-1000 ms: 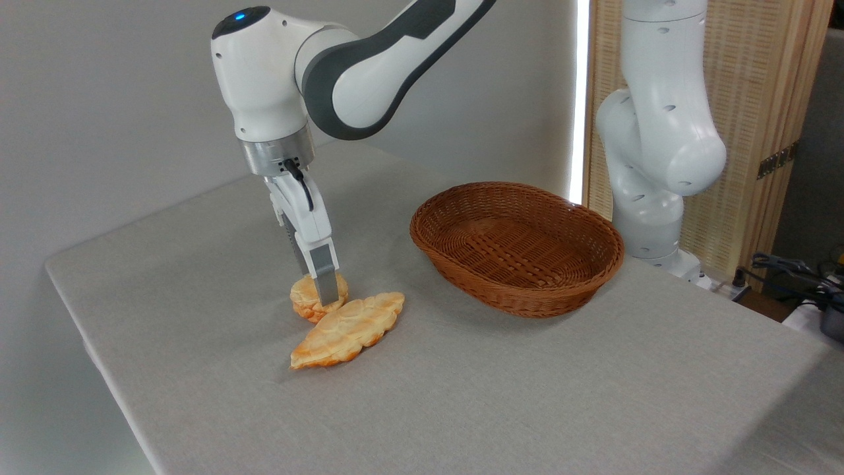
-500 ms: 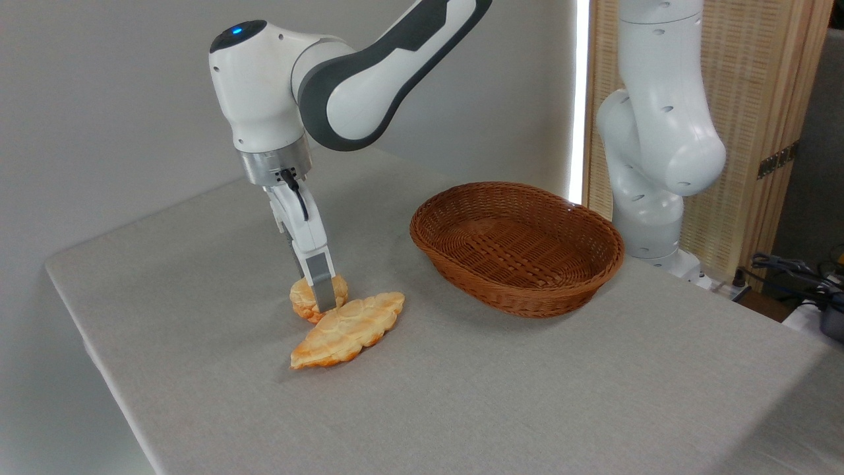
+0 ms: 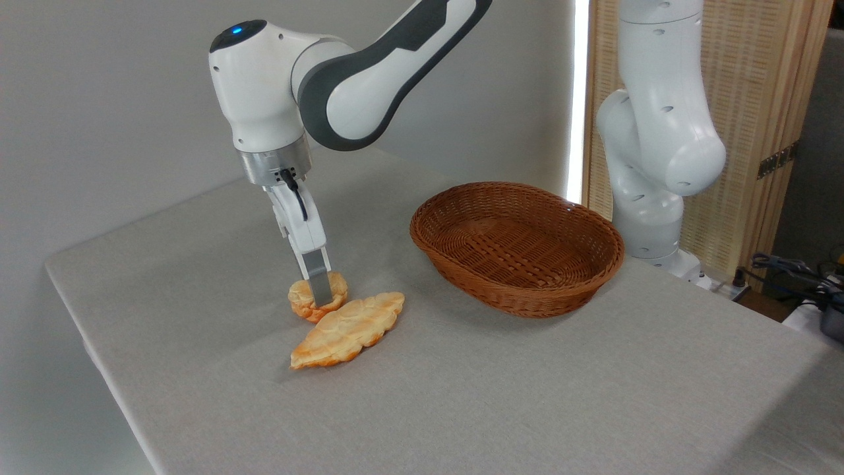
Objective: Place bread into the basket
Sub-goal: 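Close the gripper on the small round bread roll, then lift the roll and carry it over the wicker basket, lowering inside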
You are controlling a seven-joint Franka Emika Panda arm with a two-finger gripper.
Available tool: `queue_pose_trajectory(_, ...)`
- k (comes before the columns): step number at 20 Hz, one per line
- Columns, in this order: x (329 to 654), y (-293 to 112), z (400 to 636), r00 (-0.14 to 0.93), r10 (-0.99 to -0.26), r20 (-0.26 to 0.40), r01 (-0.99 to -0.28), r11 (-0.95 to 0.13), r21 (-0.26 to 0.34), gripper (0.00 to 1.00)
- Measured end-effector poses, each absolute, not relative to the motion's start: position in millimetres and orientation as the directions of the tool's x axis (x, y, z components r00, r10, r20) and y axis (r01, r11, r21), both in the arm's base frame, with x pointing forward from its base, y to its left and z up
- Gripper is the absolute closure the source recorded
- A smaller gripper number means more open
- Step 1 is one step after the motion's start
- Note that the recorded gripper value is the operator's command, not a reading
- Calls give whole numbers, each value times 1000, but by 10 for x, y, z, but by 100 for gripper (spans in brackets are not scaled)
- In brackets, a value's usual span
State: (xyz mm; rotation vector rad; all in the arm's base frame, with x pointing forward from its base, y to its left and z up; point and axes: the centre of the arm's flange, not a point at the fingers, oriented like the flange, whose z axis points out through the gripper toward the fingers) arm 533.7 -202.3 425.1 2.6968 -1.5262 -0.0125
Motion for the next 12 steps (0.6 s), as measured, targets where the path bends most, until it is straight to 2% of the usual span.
queue_pose_trajectory(5,5334,-2002,4351,517,-855,25,-856,-517,34,55)
queue_pose_trajectory(7,5292,-1952,4489,530,-848,27,-848,-529,37,55)
queue_pose_trajectory(12,5071,-1683,5019,610,-792,25,-791,-608,59,55)
